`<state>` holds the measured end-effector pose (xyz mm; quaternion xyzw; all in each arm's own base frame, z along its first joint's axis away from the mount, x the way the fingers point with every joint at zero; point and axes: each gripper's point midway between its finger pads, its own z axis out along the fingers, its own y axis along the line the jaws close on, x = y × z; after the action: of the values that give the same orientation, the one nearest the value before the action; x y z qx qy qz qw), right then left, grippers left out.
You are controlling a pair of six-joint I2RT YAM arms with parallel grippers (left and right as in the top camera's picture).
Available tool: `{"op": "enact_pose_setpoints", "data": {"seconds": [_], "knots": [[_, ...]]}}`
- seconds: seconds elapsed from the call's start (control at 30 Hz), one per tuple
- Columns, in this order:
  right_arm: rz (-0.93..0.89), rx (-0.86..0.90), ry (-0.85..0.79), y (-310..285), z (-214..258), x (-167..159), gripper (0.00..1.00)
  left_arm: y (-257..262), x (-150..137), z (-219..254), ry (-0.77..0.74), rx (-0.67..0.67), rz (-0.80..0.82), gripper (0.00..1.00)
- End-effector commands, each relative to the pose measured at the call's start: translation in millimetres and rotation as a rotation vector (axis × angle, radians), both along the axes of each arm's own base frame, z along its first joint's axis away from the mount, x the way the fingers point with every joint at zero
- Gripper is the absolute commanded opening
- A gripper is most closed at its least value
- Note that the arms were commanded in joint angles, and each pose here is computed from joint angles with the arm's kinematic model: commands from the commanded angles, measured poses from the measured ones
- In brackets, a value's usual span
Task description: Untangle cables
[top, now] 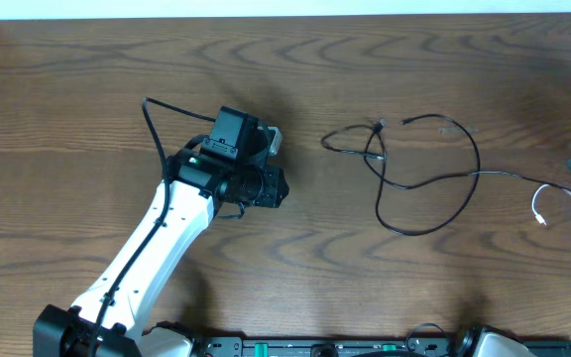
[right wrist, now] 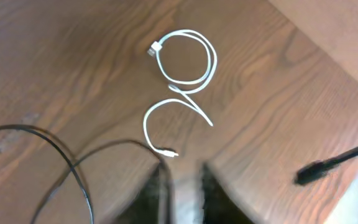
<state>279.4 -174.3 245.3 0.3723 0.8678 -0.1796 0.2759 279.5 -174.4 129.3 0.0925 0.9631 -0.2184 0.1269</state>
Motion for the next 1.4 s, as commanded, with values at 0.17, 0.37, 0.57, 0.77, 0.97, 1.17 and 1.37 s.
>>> {"op": "enact_pose_setpoints", "data": {"seconds": [0.17, 0.37, 0.57, 0.77, 0.97, 1.17, 1.37], "knots": [[0.251, 0.324, -0.024, 53.9, -39.3, 45.1, 0.62, -1.2, 2.8, 3.7, 0.001, -0.012, 0.008, 0.36], [0.304, 0.399, 0.144, 71.4, -79.2, 41.4, 0.62, -1.1, 2.9, 3.7, 0.001, -0.011, 0.009, 0.36], [0.352, 0.438, 0.247, 90.9, -115.2, 54.9, 0.58, -1.2, 2.8, 3.7, 0.001, -0.012, 0.009, 0.36], [0.323, 0.490, 0.327, 109.8, -153.7, 65.4, 0.55, -1.2, 2.8, 3.7, 0.001, -0.012, 0.009, 0.36], [0.358, 0.486, 0.346, 129.2, -184.5, 86.9, 0.50, -1.2, 2.8, 3.7, 0.002, -0.012, 0.009, 0.37], [0.296, 0.485, 0.336, 129.0, -206.4, 98.8, 0.49, -1.2, 2.7, 3.7, 0.002, -0.012, 0.009, 0.37], [0.223, 0.343, 0.357, 94.5, -206.3, 96.6, 0.55, -1.2, 2.8, 3.7, 0.002, -0.012, 0.009, 0.36]]}}
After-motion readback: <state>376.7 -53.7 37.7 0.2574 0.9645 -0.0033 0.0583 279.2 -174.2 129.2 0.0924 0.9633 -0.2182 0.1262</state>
